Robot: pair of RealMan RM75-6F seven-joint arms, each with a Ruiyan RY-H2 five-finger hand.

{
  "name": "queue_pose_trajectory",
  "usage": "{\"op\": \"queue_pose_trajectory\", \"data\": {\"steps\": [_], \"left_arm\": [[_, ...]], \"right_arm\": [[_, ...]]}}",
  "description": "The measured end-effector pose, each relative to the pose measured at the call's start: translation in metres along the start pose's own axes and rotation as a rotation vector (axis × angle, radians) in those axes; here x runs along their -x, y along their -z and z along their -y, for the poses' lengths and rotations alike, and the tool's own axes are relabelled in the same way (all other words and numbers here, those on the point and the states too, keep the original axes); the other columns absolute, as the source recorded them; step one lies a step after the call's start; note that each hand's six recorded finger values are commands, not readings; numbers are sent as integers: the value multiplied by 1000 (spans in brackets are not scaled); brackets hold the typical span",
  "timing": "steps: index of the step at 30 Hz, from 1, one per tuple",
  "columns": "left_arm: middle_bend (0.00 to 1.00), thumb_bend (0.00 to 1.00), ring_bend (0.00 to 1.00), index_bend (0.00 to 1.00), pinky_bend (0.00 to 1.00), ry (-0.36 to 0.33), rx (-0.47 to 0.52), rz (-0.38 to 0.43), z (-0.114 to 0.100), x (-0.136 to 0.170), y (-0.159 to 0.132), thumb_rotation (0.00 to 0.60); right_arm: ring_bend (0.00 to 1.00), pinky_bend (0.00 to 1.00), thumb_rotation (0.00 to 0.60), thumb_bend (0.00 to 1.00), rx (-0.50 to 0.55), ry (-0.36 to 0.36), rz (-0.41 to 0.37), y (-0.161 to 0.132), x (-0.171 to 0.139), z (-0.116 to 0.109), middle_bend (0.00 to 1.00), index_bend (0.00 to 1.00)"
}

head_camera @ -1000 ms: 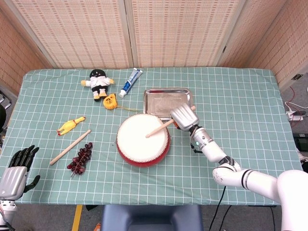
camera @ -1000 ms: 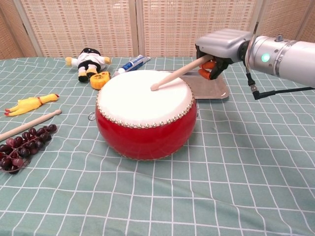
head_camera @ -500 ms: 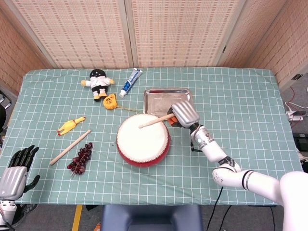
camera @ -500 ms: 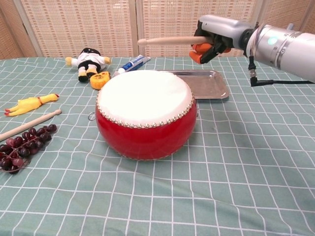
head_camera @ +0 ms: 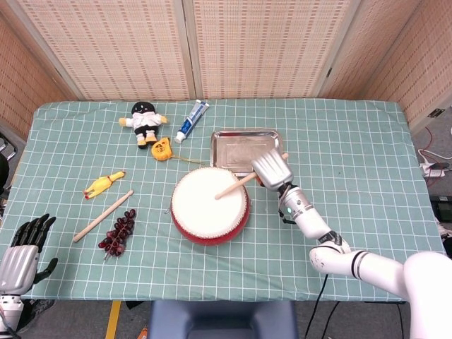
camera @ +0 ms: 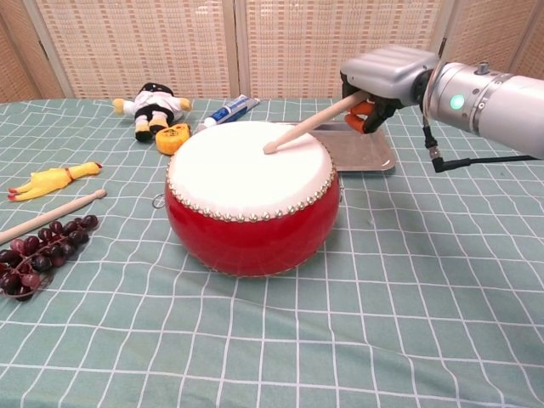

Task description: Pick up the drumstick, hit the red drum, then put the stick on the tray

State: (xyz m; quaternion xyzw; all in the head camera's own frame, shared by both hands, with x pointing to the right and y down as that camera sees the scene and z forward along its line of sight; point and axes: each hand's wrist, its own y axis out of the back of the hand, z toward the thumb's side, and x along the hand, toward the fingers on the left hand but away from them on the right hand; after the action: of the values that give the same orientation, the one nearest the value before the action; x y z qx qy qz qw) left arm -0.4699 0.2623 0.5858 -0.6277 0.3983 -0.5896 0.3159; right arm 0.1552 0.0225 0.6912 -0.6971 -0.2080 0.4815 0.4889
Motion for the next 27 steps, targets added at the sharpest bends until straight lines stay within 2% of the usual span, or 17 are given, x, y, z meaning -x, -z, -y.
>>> {"op": "queue_pose_trajectory", "data": {"steps": [4,8,13,16,19,27], "left_arm": [[0,276,27,0,19,-3,1,0,-1,0,0,600],[0,275,26,0,19,0,2,4,0,-1,-1,600],[0,275,26,0,20,3,0,6,1,-2,-2,600],[0,275,26,0,19,4,-2,5,1,-2,-2,600],[0,274,27,0,20,4,-4,5,1,-3,-4,600],[0,275,26,0,19,6,-16,-12,-2,-3,-2,600]], "right_arm": [[1000,951,600,561,204,50,29,7,1,-10,923,1000],[1000,951,600,561,393,72,58,18,1,-12,923,1000],[990,947,600,561,529,29,175,42,2,0,923,1000],[965,924,600,561,566,-22,251,57,5,17,923,1000],[935,890,600,561,547,-60,288,65,11,29,923,1000],[823,774,600,561,458,-102,297,53,43,42,843,1000]]}}
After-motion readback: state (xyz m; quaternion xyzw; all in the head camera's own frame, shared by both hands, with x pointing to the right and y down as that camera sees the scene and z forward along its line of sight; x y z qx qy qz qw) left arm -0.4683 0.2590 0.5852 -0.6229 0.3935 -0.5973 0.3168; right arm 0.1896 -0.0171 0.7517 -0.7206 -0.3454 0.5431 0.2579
